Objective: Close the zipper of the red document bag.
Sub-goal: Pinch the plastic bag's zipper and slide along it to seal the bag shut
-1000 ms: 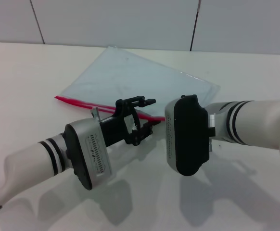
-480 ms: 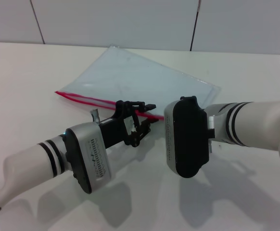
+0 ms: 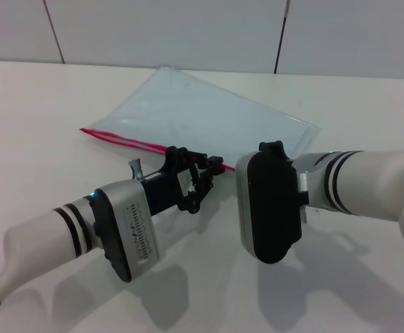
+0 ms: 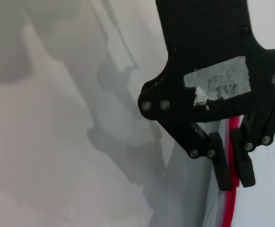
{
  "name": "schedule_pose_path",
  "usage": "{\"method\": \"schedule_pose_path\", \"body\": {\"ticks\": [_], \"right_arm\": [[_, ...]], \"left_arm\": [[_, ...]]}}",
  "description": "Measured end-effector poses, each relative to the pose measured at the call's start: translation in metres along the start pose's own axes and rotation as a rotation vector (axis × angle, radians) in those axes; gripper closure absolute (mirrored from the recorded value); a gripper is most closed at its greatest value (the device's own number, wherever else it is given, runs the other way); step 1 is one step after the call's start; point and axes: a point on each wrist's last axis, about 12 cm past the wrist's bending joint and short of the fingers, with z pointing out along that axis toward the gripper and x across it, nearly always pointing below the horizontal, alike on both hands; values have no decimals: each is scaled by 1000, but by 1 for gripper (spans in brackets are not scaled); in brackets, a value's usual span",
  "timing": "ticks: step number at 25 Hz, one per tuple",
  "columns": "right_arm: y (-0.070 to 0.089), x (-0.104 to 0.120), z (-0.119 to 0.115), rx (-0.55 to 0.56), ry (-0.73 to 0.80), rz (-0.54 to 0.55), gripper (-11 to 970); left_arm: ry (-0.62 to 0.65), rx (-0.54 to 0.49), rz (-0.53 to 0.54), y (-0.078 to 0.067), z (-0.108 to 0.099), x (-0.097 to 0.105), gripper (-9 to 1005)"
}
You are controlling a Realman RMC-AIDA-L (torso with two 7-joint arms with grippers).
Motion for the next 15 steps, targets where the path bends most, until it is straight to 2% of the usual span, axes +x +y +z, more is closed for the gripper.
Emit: {"method": "schedule_pose_path", "body": {"ticks": [9,15], "right_arm": [[2,0,1,0,5,-13,910],[-7,16,-1,29,38,42,910]], "left_arm": [[6,3,3,0,0,1,912],[12,0,-3,-1,-2,2,913]]}}
